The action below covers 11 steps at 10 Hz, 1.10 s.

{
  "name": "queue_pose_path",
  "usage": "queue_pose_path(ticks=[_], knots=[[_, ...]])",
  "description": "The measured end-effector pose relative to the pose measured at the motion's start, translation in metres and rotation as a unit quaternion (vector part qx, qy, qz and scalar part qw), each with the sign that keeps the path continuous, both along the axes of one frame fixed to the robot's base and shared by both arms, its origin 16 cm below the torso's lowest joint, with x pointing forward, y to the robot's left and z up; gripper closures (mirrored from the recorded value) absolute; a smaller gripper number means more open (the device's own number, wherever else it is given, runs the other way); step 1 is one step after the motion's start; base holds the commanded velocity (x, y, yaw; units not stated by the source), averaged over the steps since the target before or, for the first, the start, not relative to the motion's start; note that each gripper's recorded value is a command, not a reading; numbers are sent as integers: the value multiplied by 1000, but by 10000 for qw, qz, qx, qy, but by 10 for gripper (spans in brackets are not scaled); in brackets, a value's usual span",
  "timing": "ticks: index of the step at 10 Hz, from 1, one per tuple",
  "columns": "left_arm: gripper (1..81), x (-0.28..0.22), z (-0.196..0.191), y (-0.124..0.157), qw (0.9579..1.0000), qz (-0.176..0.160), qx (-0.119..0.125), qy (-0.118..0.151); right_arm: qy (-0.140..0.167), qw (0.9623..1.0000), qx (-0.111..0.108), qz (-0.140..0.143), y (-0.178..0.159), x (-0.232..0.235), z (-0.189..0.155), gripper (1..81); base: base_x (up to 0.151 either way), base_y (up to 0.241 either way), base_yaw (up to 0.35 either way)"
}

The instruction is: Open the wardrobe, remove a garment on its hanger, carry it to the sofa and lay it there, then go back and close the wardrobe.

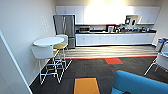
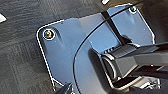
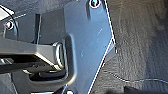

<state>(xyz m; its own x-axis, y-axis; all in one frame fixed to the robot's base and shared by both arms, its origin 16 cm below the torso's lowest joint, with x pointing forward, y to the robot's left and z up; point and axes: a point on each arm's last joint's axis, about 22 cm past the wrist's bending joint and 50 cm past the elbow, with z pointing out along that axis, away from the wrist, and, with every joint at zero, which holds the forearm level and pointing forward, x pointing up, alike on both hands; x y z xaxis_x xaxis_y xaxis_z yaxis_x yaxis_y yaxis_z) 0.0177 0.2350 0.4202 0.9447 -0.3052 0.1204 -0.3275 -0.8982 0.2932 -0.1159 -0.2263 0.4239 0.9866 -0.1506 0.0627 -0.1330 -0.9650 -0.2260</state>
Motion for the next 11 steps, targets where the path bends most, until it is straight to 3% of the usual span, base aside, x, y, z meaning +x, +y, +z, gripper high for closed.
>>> queue_pose_path(ticks=[5, 11], knots=[[10, 2, 0, 10, 10000, 4, 56, -9, 33, 10000, -13, 11, -4, -2, 0, 10, 0, 0, 331], [10, -8, 0, -12, 10000, -7, -40, 52, -9, 10000, 15, 4, 0, 5, 0, 10, 0, 0, 331]])
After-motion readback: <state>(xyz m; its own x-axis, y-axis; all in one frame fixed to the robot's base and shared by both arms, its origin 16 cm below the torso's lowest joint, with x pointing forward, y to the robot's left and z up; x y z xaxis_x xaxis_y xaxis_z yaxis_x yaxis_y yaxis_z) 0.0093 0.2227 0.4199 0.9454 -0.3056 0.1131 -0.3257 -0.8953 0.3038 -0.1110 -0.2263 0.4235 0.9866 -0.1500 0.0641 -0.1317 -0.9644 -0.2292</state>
